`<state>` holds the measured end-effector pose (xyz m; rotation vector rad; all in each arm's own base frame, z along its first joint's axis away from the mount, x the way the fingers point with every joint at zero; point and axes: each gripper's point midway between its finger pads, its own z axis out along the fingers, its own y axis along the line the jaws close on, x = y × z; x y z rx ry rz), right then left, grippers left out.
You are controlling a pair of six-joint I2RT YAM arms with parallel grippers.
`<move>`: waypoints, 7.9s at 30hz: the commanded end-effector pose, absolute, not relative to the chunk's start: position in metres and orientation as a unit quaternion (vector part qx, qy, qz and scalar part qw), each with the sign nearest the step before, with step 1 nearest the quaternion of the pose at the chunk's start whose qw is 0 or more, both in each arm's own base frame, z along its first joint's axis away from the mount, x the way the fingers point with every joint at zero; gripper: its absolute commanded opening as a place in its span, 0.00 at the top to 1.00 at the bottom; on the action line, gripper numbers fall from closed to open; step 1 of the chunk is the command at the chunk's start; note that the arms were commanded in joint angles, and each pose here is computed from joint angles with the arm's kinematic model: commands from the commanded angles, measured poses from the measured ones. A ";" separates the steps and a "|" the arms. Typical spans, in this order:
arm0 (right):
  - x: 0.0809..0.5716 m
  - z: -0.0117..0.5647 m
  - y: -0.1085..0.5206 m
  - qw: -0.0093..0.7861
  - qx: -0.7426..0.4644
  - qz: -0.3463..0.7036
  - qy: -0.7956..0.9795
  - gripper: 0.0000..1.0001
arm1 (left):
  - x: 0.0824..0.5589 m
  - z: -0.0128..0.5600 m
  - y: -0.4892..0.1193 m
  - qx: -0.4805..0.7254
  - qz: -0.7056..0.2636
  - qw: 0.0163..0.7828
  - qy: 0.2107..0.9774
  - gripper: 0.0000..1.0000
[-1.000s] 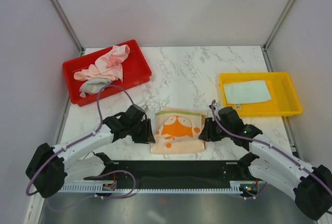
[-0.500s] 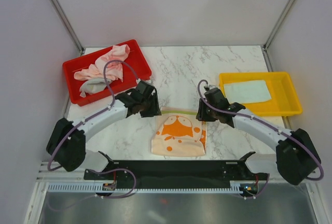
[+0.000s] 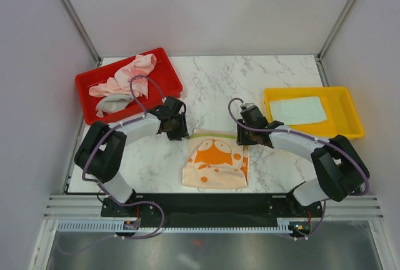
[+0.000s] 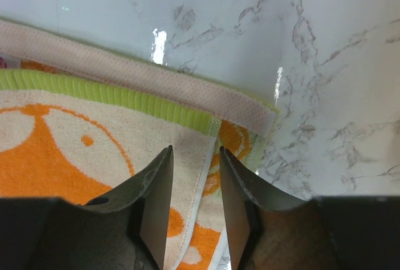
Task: Fold and stack the towels
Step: Flatten out the crumpled towel, then fold the towel
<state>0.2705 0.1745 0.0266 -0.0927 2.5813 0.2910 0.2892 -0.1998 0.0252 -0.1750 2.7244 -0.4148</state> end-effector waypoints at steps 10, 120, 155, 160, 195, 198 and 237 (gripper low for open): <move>0.291 0.028 0.175 0.294 -0.035 0.132 0.946 0.54 | 0.298 0.007 -0.215 -0.043 -0.165 0.178 0.969 0.59; 0.569 0.227 0.166 0.604 -0.145 0.313 0.718 1.00 | 0.579 0.246 -0.255 0.052 -0.319 0.513 0.795 0.98; 0.331 0.137 0.155 0.430 -0.030 0.304 0.849 1.00 | 0.316 0.142 -0.260 0.078 -0.346 0.354 0.865 0.98; 0.322 0.123 0.149 0.423 -0.018 0.287 0.859 1.00 | 0.305 0.132 -0.260 0.084 -0.340 0.347 0.870 0.98; 0.267 0.074 0.133 0.360 0.049 0.272 0.891 1.00 | 0.245 0.077 -0.259 0.091 -0.313 0.292 0.899 0.98; 0.266 0.069 0.129 0.359 0.056 0.260 0.895 1.00 | 0.243 0.074 -0.257 0.092 -0.312 0.291 0.900 0.98; 0.227 0.021 0.141 0.288 0.102 0.223 0.926 0.67 | 0.339 0.141 -0.240 -0.024 -0.351 0.300 0.887 0.48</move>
